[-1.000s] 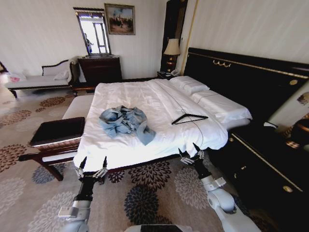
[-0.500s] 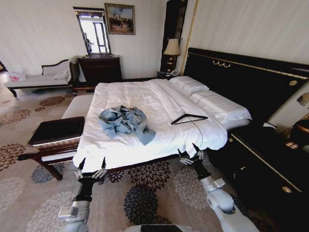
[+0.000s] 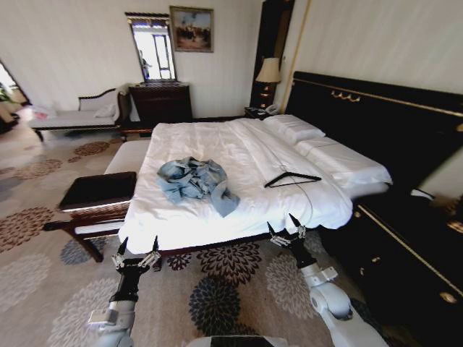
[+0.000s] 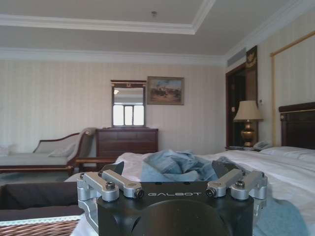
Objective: Pick up the clothes from the bed and hang them on the clothes hanger.
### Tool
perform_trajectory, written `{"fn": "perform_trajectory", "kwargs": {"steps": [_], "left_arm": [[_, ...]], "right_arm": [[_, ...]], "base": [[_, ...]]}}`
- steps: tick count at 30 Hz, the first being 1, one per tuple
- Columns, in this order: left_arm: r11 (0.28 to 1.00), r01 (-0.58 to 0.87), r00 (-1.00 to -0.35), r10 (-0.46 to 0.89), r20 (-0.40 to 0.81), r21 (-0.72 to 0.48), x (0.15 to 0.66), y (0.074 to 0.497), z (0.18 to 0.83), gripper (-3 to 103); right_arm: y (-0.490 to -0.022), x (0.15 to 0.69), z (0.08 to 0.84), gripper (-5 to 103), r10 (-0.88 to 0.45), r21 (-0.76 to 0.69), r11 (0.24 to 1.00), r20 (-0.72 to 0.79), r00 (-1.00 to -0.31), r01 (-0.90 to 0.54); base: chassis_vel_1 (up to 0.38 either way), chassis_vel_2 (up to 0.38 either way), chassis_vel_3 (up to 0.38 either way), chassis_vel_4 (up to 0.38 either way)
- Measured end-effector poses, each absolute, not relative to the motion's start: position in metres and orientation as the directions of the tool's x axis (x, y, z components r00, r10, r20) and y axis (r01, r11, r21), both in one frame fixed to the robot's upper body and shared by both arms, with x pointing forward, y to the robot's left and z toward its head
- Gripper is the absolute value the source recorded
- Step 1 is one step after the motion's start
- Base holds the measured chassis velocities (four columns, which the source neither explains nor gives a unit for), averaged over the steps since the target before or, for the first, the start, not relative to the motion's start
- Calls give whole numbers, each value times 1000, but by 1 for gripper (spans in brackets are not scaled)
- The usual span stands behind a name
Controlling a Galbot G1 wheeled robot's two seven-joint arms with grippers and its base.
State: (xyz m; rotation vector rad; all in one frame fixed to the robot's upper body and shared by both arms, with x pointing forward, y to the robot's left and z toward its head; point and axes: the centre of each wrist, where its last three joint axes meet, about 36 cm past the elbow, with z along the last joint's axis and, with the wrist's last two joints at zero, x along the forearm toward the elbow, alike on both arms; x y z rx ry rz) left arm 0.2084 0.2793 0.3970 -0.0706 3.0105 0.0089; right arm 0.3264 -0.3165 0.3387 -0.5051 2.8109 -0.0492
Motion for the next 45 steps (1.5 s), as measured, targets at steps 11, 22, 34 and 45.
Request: {"fn": "perform_trajectory", "kwargs": {"steps": [11,22,34,45], "left_arm": [[999,-53,-989,-51,-140,11,208,278,394,100],[998,-54,-987,-51,-151,14,206,278,398,100],[998,-54,-986,-51,-159,14,205,275,398,100],[998,-54,-986,-51,-158,15,205,275,396,100]], "right_arm": [[-317,326,338,100,-341,-90,940,-270,-900,-329],[-310,326,335,100,-338,-77,941,-271,-901,-330],[-310,325,331,100,-340,-77,940,-264,-903,-332],[-307,325,326,100,-338,-74,941,-267,-902,-331]], "base": [[8,11,9,10],[-3,5,4,-2],[-146,154,153,-123],[-305,91,305,-82]]}}
